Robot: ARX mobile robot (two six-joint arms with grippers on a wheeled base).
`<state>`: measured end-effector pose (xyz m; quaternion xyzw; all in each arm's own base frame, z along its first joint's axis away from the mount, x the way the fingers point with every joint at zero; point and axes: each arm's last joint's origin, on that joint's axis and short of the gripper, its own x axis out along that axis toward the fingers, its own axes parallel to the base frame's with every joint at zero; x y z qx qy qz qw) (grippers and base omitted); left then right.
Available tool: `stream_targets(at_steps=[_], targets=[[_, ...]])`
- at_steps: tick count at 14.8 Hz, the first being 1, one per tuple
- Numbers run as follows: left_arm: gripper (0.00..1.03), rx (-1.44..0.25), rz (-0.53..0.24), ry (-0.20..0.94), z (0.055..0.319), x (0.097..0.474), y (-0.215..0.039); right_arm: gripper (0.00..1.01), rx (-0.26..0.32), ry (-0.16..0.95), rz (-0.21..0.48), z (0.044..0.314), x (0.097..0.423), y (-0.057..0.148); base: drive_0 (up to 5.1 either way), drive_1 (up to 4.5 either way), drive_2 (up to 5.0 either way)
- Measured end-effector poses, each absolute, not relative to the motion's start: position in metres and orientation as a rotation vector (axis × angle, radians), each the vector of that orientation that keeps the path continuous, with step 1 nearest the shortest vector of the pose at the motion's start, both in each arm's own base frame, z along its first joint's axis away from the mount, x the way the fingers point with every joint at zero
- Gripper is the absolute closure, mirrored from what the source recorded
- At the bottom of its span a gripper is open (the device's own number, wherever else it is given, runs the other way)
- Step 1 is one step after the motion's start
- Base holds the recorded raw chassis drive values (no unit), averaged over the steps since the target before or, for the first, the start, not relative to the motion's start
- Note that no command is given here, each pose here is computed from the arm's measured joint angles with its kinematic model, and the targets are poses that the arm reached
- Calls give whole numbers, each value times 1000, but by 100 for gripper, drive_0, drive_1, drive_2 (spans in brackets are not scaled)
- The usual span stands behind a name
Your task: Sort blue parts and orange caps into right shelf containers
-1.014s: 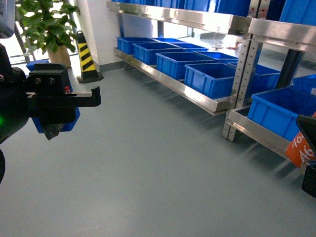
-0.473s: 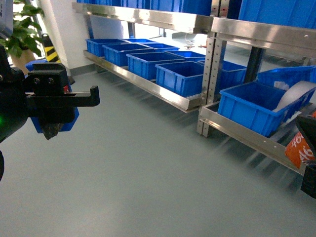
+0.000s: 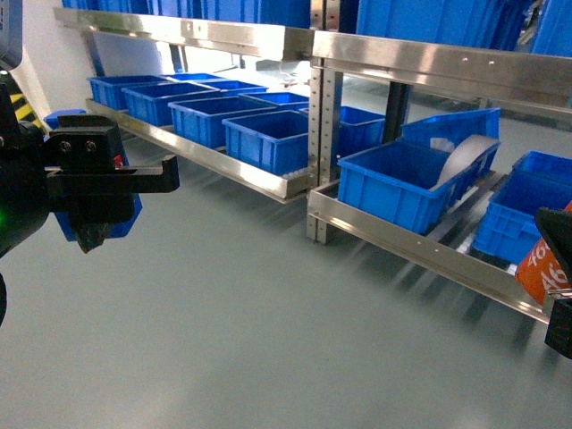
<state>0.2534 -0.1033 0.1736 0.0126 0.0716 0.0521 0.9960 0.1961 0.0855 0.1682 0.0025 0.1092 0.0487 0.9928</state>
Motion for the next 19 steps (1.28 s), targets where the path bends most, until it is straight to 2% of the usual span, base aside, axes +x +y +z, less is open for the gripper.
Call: stream_targets(at_steps=[19], targets=[[63, 25, 107, 143, 174, 254, -103, 57, 5, 219, 98, 168, 196, 85, -169, -169, -169]])
